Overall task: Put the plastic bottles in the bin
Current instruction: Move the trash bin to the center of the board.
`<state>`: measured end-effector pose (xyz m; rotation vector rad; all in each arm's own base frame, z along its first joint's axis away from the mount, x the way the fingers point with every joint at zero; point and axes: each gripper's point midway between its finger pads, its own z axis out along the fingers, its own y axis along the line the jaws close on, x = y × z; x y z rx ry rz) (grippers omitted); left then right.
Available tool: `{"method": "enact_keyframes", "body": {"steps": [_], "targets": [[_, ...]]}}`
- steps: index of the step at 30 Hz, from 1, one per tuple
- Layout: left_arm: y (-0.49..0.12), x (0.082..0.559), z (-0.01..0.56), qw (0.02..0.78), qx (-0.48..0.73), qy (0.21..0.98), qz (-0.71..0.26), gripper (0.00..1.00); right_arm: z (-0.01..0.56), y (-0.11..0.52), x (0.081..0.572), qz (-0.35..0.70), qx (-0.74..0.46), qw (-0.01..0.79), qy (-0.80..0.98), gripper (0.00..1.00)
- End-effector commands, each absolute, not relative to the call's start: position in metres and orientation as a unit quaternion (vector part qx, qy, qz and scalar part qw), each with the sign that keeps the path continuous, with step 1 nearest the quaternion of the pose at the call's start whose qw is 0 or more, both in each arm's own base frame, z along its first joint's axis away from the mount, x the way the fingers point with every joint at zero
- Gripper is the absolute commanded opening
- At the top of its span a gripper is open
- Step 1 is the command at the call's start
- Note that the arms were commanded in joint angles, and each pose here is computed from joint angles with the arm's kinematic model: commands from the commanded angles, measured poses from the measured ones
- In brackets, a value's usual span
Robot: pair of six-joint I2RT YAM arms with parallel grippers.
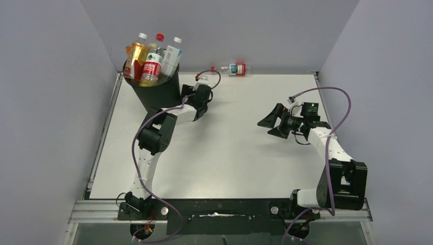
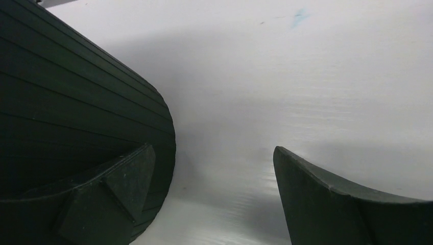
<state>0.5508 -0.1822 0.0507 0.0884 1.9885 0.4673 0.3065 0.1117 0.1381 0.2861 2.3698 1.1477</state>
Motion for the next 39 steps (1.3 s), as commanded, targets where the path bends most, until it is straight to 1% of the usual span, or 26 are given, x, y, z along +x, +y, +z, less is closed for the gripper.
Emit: {"method": "enact_keyframes", "body": {"steps": [1, 4, 8, 14, 15, 17, 20, 23, 29, 34, 39], "targets": [[-0.146, 0.557, 0.096, 0.562, -0.036, 0.804, 0.189, 0.88, 0.154, 0.114, 0.307, 0.428, 0.087, 0.268, 0.859, 0.91], [-0.127, 0.553, 0.095, 0.558, -0.053, 0.806, 0.189, 0.88, 0.156, 0.116, 0.307, 0.427, 0.086, 0.268, 0.859, 0.91], [-0.125, 0.546, 0.101, 0.560, -0.056, 0.807, 0.182, 0.88, 0.156, 0.117, 0.311, 0.426, 0.088, 0.270, 0.859, 0.91], [-0.160, 0.535, 0.115, 0.571, -0.039, 0.806, 0.152, 0.88, 0.156, 0.116, 0.327, 0.423, 0.097, 0.280, 0.857, 0.92], [-0.167, 0.535, 0.116, 0.572, -0.035, 0.807, 0.144, 0.88, 0.154, 0.115, 0.331, 0.421, 0.100, 0.281, 0.856, 0.93], [-0.183, 0.536, 0.117, 0.572, -0.026, 0.809, 0.129, 0.88, 0.150, 0.114, 0.340, 0.419, 0.104, 0.285, 0.856, 1.00], [-0.206, 0.540, 0.112, 0.568, -0.011, 0.816, 0.113, 0.89, 0.137, 0.111, 0.359, 0.413, 0.111, 0.287, 0.857, 0.98], [-0.219, 0.549, 0.105, 0.556, -0.002, 0.825, 0.097, 0.91, 0.125, 0.109, 0.381, 0.414, 0.122, 0.290, 0.854, 0.98], [-0.234, 0.574, 0.092, 0.539, 0.004, 0.842, 0.033, 0.91, 0.109, 0.104, 0.437, 0.416, 0.139, 0.315, 0.842, 0.98], [-0.256, 0.595, 0.081, 0.533, 0.015, 0.846, -0.017, 0.91, 0.104, 0.099, 0.498, 0.431, 0.167, 0.352, 0.814, 0.98], [-0.264, 0.618, 0.072, 0.550, 0.011, 0.835, -0.019, 0.91, 0.112, 0.092, 0.567, 0.445, 0.175, 0.400, 0.782, 0.99]]}}
